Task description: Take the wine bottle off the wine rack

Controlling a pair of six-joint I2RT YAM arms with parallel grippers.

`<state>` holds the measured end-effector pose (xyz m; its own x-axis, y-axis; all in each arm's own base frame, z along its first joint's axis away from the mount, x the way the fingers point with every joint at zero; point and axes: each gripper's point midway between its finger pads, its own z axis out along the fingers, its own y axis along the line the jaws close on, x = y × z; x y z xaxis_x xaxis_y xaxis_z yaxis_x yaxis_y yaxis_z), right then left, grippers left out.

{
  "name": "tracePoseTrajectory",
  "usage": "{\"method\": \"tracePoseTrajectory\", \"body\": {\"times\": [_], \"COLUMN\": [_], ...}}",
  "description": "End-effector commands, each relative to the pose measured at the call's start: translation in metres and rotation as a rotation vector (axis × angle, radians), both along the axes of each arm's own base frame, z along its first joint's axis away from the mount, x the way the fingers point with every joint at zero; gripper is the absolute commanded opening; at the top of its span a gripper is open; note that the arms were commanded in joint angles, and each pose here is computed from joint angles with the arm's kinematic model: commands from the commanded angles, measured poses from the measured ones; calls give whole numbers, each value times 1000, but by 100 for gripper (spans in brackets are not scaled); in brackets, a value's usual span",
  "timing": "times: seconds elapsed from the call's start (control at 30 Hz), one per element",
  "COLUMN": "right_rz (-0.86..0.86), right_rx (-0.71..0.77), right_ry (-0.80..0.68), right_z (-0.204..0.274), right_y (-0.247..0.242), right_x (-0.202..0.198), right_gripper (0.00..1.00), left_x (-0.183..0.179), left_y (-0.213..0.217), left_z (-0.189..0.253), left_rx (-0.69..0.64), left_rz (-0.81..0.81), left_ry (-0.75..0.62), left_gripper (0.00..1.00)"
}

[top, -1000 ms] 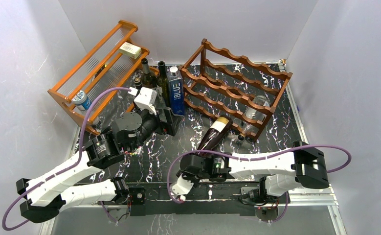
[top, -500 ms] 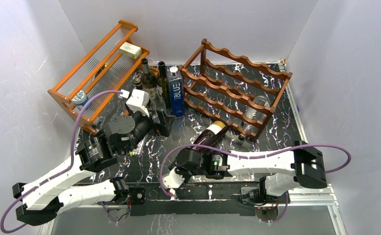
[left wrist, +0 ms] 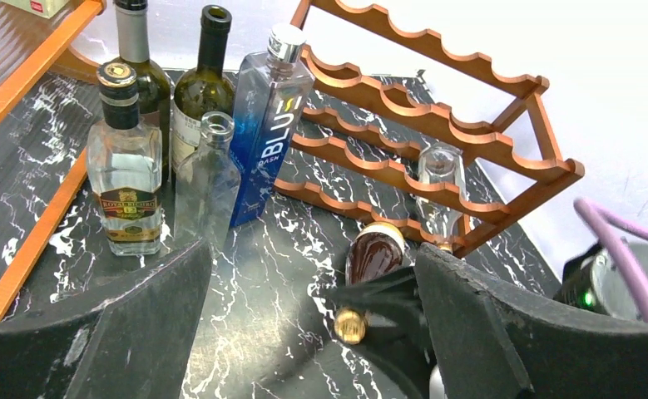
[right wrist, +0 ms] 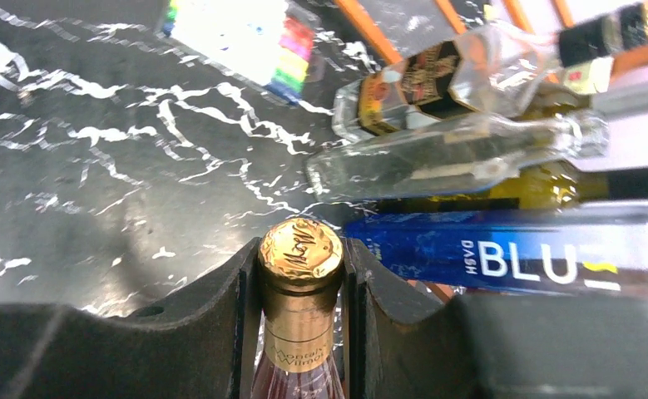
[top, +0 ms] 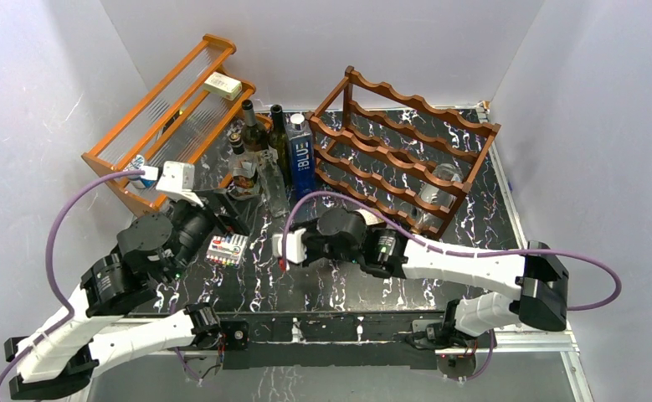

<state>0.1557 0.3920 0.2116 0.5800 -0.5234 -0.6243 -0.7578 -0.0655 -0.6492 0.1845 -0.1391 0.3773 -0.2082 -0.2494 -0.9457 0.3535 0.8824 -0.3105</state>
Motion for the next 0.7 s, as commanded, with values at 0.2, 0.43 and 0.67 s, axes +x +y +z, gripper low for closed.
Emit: {"method": "tracePoseTrajectory", "body": {"times": [0.2, 0.43, 0.67], "right_rz": [-77, -79, -144], "right_rx": [511, 533, 600], "right_ry": [-29, -63, -56], "right_z": [154, 173, 188], "right_y": [39, 59, 71], "right_x": [59, 75, 103], "right_gripper": [0, 0, 0], "left_x": [-9, -11, -14], "left_y": [18, 17, 20], "left_z": [0, -5, -6], "left_rx": [-39, -44, -58], "left_rz": [20, 10, 4], "left_ry": [17, 29, 35], "left_gripper": [91, 91, 91]}}
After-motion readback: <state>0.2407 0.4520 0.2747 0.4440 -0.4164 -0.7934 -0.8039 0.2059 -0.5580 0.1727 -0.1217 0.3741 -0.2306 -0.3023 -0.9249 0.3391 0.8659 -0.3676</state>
